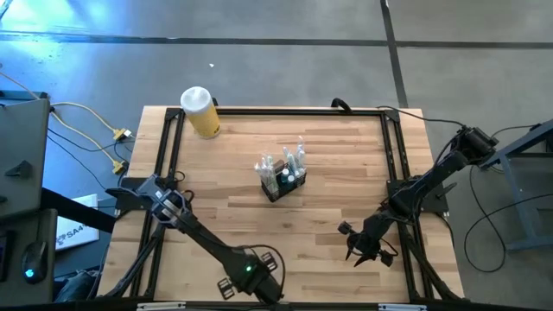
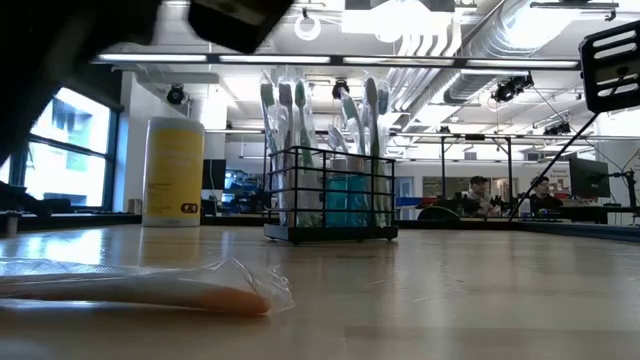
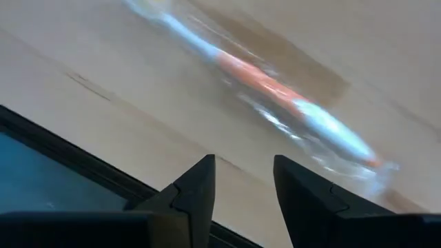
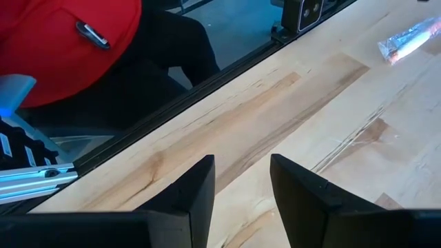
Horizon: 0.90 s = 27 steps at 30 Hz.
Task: Pick & Place toothbrushing station
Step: Put the orange toothbrush into the wire organizer
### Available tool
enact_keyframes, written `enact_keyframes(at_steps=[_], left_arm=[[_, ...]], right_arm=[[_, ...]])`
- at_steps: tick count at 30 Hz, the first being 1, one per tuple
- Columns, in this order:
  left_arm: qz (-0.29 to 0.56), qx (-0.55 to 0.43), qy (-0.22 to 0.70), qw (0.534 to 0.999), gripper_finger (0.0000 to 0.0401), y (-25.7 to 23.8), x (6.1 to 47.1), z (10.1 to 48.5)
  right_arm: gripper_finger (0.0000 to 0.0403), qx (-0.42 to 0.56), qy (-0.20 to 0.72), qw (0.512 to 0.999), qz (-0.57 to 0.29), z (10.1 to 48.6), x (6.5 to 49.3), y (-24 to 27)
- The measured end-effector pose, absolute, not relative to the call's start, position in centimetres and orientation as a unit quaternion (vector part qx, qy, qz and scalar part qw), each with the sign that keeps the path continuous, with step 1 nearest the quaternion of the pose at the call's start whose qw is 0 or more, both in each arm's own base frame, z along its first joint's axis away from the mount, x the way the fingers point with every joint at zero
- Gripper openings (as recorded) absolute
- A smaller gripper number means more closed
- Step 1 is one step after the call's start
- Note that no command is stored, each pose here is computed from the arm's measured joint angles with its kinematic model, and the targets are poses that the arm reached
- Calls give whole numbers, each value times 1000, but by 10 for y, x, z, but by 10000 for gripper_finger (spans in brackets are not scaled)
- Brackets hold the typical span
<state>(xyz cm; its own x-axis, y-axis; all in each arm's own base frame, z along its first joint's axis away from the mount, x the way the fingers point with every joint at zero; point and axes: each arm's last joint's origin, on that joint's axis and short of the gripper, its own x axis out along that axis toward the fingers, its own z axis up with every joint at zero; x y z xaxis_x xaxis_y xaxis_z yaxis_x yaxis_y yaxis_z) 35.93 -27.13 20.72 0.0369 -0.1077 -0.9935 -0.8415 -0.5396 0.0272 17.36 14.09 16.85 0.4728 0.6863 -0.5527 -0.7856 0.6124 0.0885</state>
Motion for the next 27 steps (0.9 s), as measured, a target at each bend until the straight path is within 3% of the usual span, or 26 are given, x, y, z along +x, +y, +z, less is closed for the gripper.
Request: enact_keyframes(at_steps=[13,24,27], left_arm=[[555,-697,332,310,141,-259,397,179],[506,-720,333,339,141,-236,424,175],[476,-743,339,325,141,-236,432,177]], right_arm=[[133,-112,267,851,438,169,174,141],[133,-109,259,854,438,170,174,141],[133,-101,264,854,436,170,174,141]])
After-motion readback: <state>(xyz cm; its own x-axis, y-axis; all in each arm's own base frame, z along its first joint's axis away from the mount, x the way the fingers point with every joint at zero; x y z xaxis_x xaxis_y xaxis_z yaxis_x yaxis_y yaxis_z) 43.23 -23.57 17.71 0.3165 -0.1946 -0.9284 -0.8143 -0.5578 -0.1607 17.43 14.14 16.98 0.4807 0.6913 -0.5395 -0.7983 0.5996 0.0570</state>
